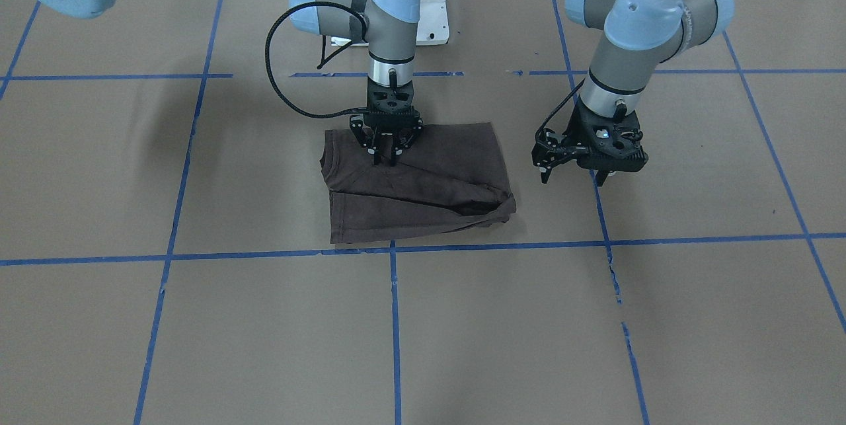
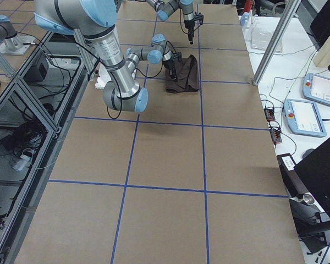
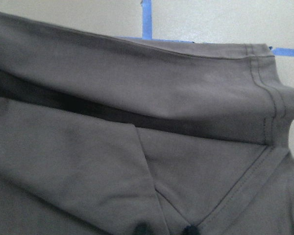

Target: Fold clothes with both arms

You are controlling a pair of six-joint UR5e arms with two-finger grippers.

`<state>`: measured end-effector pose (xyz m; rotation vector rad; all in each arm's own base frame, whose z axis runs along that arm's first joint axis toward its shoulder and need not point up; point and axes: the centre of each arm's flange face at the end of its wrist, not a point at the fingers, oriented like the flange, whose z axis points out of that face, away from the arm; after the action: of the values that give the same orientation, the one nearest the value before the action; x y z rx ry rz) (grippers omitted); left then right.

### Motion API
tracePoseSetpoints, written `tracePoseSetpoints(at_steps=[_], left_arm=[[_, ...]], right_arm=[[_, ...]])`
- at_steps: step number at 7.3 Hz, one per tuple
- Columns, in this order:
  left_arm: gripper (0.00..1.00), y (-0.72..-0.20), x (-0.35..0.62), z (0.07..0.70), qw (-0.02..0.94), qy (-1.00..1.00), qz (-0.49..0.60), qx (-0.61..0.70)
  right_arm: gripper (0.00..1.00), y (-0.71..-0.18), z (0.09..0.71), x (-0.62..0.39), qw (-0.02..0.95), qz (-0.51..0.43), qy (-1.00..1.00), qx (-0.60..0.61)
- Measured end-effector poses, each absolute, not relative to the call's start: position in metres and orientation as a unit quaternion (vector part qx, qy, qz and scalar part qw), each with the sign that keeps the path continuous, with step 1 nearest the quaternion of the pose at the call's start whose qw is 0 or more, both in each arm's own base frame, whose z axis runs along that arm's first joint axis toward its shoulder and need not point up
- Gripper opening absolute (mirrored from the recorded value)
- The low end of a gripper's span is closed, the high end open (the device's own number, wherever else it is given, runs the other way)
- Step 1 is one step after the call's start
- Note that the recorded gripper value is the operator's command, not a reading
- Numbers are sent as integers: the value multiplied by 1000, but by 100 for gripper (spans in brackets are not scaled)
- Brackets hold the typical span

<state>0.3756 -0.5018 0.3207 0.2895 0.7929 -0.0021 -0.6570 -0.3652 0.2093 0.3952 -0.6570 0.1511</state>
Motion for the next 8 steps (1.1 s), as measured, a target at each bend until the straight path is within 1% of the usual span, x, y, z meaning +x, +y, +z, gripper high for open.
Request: tracePoseSetpoints(at_steps=[4,6,8], left_arm=[[100,-501,374,317,911,387,-1,143],[100,-501,374,317,911,387,-2,143],[100,-501,374,317,911,387,-1,143]], right_arm=[[0,-372,205,-654,921,88,-326,192],[0,-401,200,-636,916,109,-329,201],[0,-442,188,-626,913,132,-325,208]])
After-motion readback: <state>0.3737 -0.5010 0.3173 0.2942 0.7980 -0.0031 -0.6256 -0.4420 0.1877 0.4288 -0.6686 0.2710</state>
